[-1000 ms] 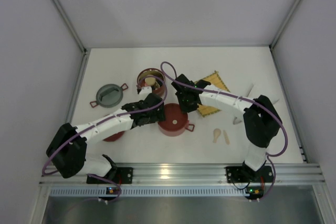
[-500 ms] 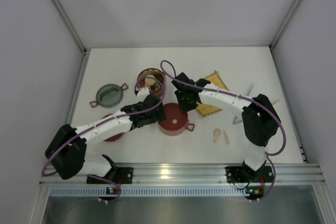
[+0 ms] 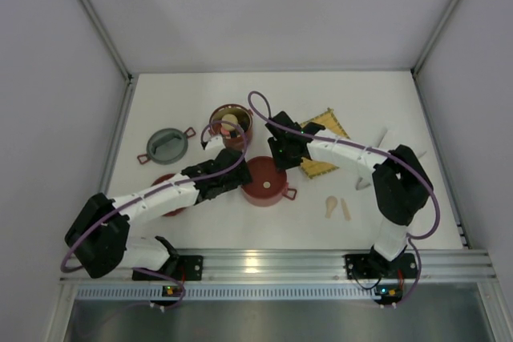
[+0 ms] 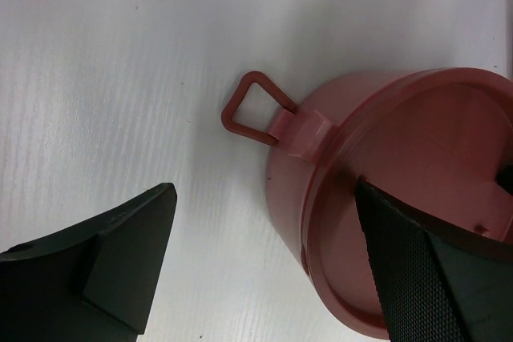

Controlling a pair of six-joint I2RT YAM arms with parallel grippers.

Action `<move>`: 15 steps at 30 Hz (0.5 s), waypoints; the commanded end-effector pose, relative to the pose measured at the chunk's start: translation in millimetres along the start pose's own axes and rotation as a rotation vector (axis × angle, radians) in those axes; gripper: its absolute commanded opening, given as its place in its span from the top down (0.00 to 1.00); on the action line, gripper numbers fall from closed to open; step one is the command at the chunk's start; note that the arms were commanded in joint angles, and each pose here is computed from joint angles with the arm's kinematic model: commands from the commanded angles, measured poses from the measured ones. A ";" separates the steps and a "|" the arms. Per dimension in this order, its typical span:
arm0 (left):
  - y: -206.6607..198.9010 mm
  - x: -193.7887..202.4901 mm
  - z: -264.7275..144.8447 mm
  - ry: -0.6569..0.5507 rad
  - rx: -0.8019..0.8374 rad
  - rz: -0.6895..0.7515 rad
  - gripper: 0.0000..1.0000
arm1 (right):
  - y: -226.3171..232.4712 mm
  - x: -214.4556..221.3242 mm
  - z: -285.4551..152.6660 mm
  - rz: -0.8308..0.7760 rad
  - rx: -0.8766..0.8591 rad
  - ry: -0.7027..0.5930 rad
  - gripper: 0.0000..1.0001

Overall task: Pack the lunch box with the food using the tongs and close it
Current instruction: Close the box lid on the packing box.

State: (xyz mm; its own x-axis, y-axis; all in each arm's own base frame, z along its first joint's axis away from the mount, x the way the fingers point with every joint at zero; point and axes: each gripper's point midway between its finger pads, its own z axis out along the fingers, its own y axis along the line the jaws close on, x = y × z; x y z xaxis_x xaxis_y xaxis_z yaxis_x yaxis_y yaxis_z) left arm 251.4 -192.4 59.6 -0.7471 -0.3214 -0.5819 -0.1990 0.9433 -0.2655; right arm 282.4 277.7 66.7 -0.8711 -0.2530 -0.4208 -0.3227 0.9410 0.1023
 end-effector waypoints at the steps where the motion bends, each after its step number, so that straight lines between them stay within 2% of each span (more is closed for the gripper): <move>1: 75.8 70.1 4.7 0.233 -0.223 0.148 0.02 | -22.2 81.8 55.6 -0.019 0.069 0.247 0.70; 15: 75.3 49.5 -11.7 0.173 -0.231 0.135 0.02 | -23.7 72.0 34.4 -0.016 0.066 0.195 0.69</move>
State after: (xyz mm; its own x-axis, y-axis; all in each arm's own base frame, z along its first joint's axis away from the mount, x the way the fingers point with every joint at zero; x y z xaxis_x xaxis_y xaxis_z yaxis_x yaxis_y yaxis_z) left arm 249.2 -190.8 62.8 -0.7310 -0.3604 -0.5794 -0.2203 0.9283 -0.2995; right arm 283.5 279.6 69.7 -0.8576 -0.2339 -0.4580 -0.3251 0.9366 0.1304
